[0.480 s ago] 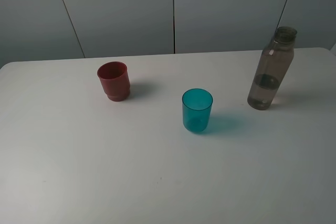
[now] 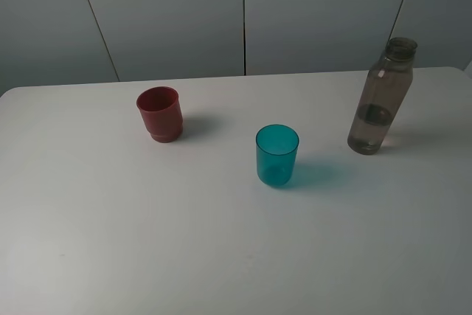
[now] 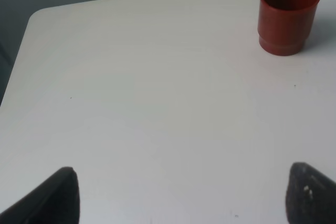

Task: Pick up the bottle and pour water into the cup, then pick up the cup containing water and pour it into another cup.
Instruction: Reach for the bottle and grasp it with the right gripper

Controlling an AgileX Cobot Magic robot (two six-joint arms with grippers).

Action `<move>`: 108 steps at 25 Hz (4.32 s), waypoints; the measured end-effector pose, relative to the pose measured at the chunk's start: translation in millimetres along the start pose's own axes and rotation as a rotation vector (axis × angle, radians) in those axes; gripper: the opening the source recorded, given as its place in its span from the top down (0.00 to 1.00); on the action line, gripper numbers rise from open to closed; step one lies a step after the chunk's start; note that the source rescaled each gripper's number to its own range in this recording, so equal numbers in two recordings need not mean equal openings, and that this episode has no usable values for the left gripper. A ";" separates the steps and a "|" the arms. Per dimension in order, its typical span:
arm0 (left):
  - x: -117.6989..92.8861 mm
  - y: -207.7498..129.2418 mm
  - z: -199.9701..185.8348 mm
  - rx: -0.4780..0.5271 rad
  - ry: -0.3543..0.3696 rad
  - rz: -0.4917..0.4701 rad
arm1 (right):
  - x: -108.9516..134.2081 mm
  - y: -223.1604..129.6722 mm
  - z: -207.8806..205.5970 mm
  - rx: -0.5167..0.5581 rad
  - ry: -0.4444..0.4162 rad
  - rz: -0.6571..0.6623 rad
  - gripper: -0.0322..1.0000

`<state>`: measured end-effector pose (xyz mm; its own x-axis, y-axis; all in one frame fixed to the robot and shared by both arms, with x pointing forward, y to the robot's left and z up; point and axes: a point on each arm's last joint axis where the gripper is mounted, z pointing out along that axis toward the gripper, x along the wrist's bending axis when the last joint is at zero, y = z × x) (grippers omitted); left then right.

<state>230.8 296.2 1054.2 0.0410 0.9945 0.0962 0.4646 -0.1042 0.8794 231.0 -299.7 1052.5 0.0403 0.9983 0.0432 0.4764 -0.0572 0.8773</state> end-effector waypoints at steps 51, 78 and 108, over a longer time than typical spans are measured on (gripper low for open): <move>0.0 0.0 0.0 0.000 0.000 0.000 | 11.4 92.9 103.5 0.015 0.050 0.065 0.00; 0.0 0.0 0.0 0.000 0.000 0.002 | 32.6 -26.4 250.4 0.231 0.091 -0.011 0.00; 0.0 0.0 0.0 0.000 0.000 0.002 | 34.4 -43.2 304.0 -0.040 0.080 -0.040 0.00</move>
<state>230.8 296.2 1054.2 0.0418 0.9943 0.0978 0.4645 -0.1060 0.8792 478.8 -267.5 870.8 -0.0488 0.9978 0.0447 0.4406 -0.0187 0.8975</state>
